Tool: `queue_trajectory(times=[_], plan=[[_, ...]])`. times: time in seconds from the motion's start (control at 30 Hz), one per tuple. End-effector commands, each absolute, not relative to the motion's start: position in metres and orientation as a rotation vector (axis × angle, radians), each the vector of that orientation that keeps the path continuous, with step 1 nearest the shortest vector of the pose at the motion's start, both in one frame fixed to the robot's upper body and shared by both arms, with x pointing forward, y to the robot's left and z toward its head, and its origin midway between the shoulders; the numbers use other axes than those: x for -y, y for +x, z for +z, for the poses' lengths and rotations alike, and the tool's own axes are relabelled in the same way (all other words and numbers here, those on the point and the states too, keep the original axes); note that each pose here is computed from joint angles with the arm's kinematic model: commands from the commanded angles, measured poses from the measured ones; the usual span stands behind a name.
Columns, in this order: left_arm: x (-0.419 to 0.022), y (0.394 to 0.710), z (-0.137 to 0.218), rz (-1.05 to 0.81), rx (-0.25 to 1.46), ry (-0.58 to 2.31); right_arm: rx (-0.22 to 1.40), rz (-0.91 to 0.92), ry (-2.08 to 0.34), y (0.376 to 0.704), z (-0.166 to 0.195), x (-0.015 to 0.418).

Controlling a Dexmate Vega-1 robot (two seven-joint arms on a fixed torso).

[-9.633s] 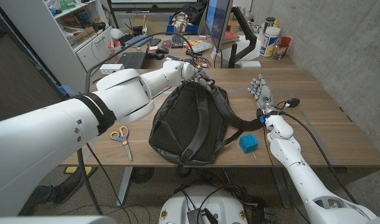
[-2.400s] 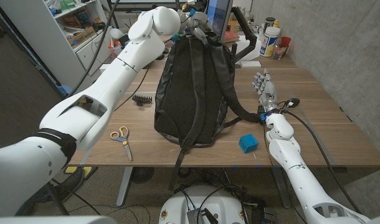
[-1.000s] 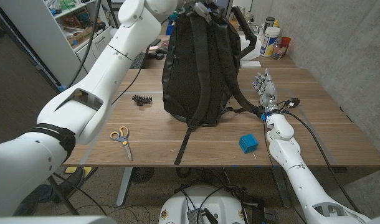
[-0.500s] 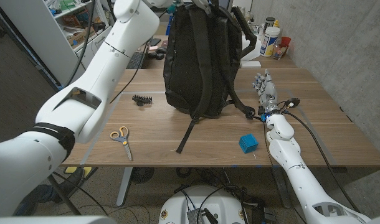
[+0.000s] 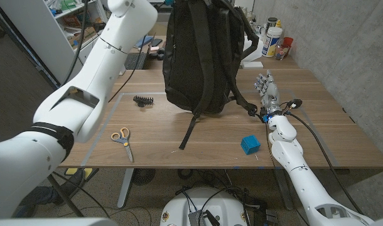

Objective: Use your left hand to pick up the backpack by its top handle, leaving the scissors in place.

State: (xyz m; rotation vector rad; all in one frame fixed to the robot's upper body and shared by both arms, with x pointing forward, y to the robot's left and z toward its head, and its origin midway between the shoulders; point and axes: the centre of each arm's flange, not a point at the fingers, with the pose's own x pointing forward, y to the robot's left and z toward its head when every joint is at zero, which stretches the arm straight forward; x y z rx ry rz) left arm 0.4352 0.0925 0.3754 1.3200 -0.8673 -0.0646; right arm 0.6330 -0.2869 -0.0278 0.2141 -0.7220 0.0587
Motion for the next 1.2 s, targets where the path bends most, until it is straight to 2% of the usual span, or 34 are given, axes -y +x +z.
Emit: queue_trajectory(times=[0.03, 0.7, 1.2], plan=[[-0.097, 0.416, 0.385, -0.042, 0.882, 1.318, 0.724, 0.059, 0.217, 0.633, -0.026, 0.288], [-0.101, 0.385, 0.393, -0.035, 0.916, 1.307, 0.745, 0.044, 0.207, 0.628, -0.018, 0.295], [-0.106, 0.385, 0.393, -0.040, 0.912, 1.281, 0.747, 0.052, 0.205, 0.629, -0.017, 0.293]])
